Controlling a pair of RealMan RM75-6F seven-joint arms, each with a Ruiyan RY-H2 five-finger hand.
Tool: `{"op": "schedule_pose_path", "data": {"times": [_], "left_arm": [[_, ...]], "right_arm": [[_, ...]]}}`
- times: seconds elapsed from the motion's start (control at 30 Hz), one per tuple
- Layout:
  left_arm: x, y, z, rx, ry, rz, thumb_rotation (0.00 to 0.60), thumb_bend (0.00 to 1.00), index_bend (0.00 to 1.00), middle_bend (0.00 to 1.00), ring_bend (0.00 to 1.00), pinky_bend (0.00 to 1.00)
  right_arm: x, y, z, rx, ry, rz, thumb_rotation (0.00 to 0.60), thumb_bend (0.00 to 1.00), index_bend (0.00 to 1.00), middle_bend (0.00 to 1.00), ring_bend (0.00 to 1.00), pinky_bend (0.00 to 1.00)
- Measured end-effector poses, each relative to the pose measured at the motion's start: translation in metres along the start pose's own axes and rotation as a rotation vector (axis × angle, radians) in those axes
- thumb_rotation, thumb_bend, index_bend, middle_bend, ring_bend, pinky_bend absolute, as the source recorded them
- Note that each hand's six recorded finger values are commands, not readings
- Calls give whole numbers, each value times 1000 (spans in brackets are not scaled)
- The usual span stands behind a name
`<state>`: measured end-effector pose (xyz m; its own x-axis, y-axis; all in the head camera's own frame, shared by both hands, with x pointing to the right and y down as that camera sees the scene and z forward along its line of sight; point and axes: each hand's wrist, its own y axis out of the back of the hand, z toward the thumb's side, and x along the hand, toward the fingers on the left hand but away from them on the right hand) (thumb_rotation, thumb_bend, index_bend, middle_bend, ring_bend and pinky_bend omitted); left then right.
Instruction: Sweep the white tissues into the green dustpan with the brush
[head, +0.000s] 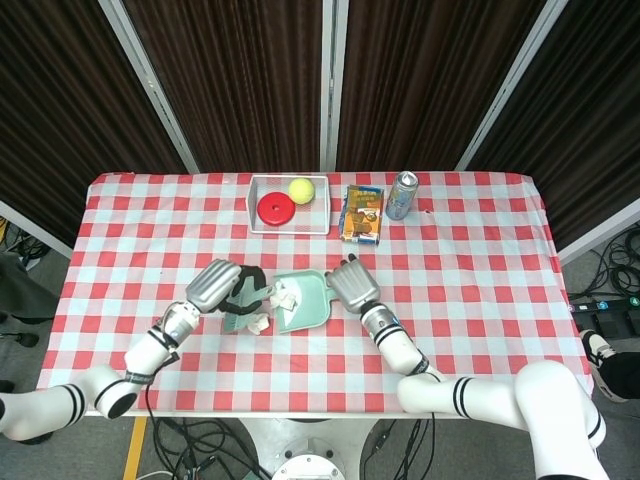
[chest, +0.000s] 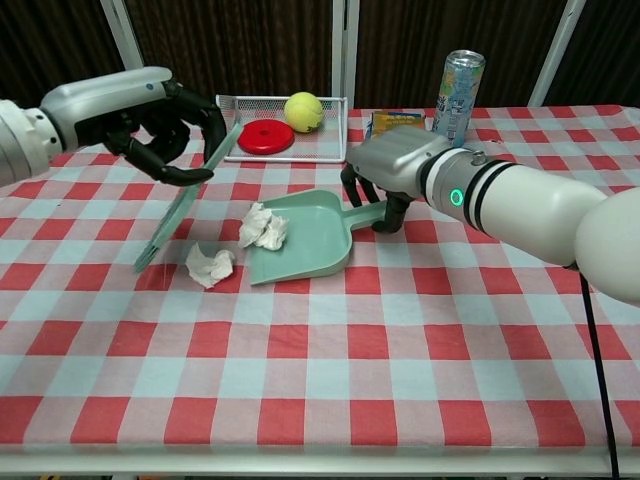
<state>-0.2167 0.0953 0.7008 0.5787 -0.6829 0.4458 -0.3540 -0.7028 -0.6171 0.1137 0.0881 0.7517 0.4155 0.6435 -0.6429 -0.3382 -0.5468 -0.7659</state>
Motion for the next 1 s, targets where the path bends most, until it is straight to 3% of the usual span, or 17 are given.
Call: {"op": "schedule_pose_path", "data": {"times": [0.2,0.53,1.0], "left_arm": [[-12,-13,-4,10,58,26,600,421,535,560,726,858],[13,-33,-1,-3,79,85,600,425,535,560,716,858],[50,-50,42,-83,-7,109,600,431,535,560,715,858]], "right_arm": [[2,-1,4,10,16,5,600,363,707,605,336,237],[5,2,12,5,22,2,600,364,711,607,336,237],[4,0,25,-30,31,6,600,373,714,608,337,237]]}}
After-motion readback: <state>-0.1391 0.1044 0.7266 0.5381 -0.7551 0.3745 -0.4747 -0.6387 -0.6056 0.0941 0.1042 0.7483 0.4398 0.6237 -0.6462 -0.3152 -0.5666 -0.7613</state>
